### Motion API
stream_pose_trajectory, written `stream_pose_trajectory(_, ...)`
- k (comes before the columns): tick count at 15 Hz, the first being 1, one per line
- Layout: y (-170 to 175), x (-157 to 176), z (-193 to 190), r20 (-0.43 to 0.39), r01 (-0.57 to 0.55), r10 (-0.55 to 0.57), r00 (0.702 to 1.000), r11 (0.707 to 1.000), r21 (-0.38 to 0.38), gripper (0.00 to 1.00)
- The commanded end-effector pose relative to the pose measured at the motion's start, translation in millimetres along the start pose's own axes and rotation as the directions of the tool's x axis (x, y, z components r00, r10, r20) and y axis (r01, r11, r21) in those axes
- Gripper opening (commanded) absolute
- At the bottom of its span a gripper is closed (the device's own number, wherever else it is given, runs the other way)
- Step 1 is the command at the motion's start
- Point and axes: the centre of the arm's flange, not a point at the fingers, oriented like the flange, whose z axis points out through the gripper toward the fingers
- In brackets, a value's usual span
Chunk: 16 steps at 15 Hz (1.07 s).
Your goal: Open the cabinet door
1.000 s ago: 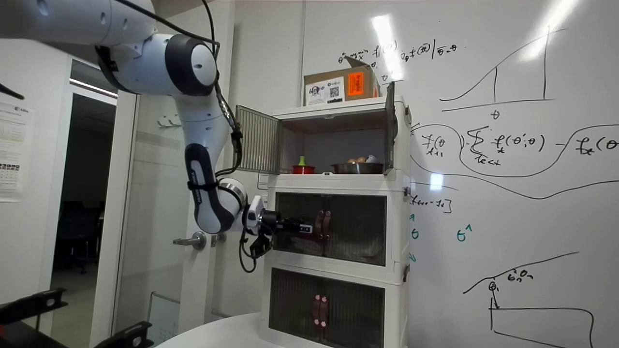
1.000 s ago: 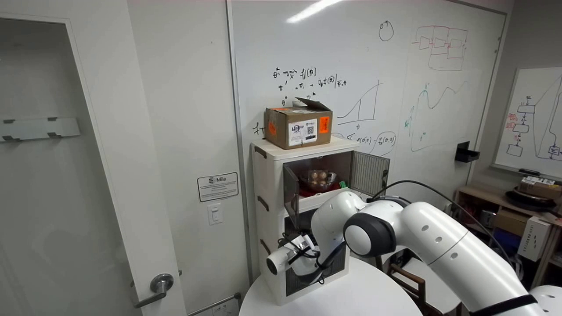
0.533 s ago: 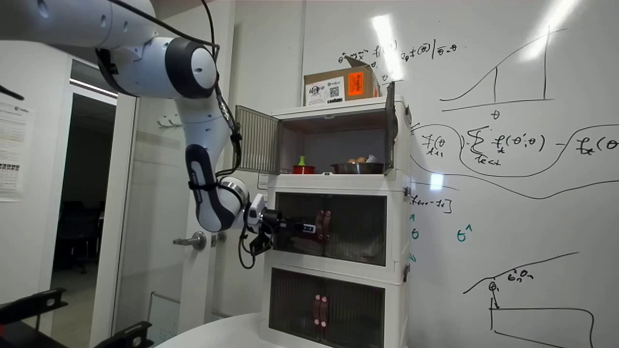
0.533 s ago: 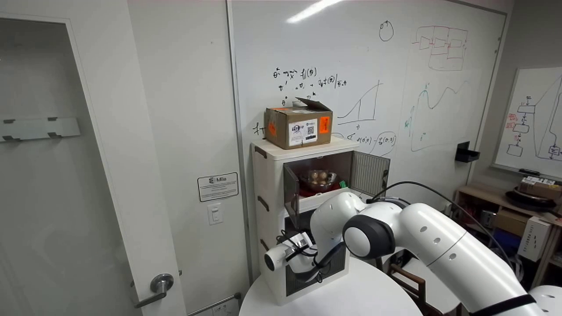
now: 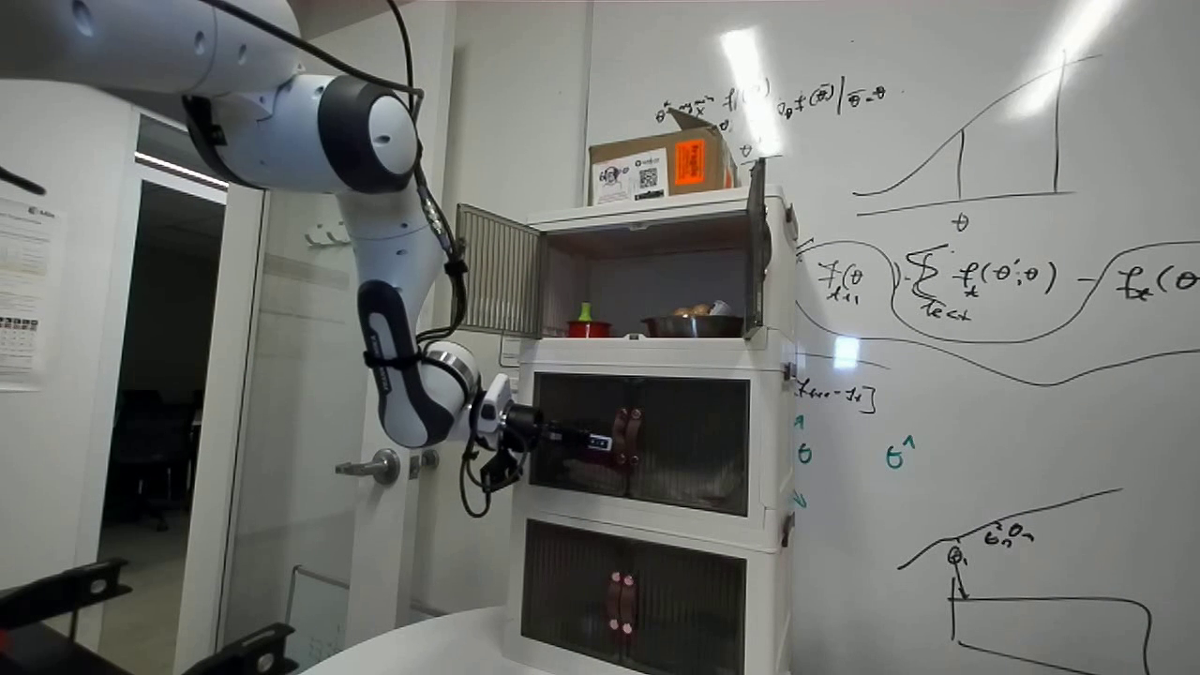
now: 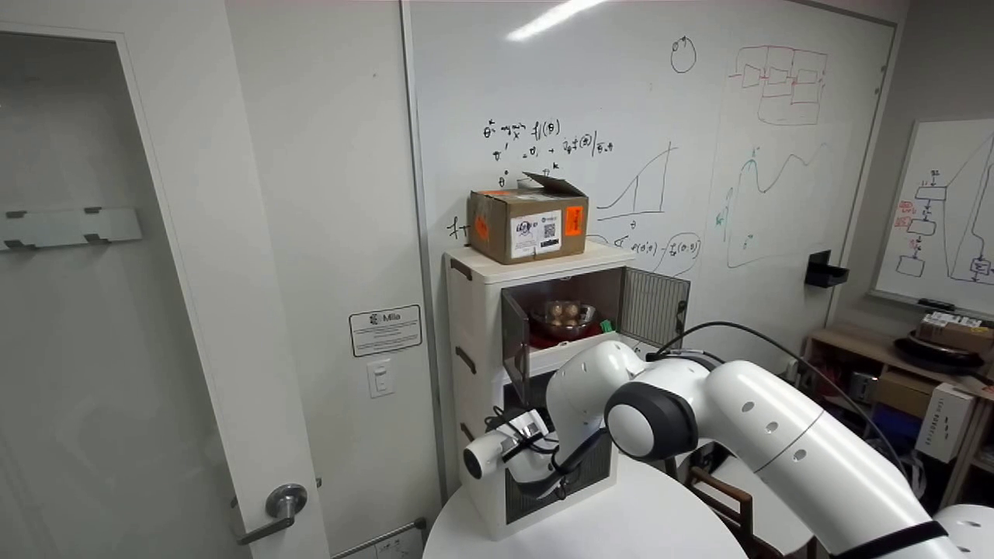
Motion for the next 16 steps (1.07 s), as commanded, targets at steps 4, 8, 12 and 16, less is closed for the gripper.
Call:
stream_pose_trajectory(4,36.5,-21.3,-10.9,0.030,0.065,-0.065,0.997,0.998,-0.017,0.01)
stream_pose_trajectory(8,43.2,-25.0,-15.6,0.060,0.102,-0.103,0.993,0.995,0.014,0.27)
stream_pose_trajectory(12,33.3,-10.1,-23.8,0.071,0.107,-0.112,0.991,0.992,0.061,0.52)
stream_pose_trajectory(16,9.0,11.1,-27.8,0.051,0.032,-0.036,0.998,0.997,0.068,0.82)
